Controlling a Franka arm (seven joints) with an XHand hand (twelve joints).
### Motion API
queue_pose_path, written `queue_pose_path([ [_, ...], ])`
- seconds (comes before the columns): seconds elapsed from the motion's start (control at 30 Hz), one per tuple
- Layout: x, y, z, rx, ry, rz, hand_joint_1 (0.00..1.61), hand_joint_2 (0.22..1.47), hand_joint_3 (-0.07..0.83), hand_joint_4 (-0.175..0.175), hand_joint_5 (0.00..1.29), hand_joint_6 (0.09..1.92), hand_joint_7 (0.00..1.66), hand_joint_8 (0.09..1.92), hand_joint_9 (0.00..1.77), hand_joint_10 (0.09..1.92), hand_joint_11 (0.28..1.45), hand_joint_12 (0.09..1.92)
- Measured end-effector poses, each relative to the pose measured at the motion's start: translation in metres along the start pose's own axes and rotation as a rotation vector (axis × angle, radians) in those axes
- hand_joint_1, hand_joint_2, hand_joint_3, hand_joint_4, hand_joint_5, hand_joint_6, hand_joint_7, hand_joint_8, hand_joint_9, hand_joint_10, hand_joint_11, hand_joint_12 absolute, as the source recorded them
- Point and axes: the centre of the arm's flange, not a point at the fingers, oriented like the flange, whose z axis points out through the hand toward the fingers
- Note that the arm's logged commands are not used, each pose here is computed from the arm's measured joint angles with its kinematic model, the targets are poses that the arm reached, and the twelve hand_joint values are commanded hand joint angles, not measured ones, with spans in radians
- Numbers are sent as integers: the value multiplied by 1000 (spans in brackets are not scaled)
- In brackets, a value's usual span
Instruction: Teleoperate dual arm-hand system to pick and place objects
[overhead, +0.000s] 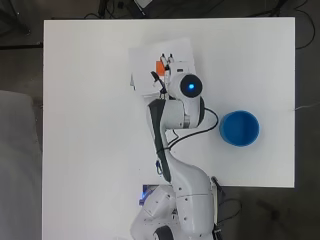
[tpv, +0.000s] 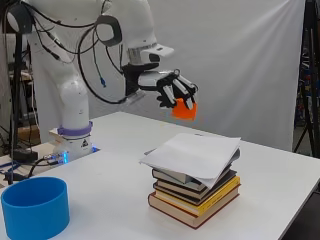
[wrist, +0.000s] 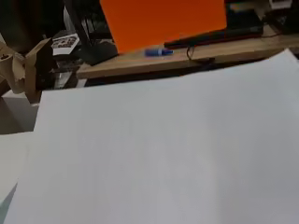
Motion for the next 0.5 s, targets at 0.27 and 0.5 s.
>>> queue_pose_path([
  [0.27, -65, -21, -100, -164, 4, 83, 962, 1175, -1, 175, 859, 1164, 1311, 1851, 1585, 1920, 1167, 1789],
  [0.5, -134, -40, -125, -222, -6, 182, 977, 1159, 0, 175, 889, 1126, 1362, 1920, 1611, 1920, 1187, 1796],
])
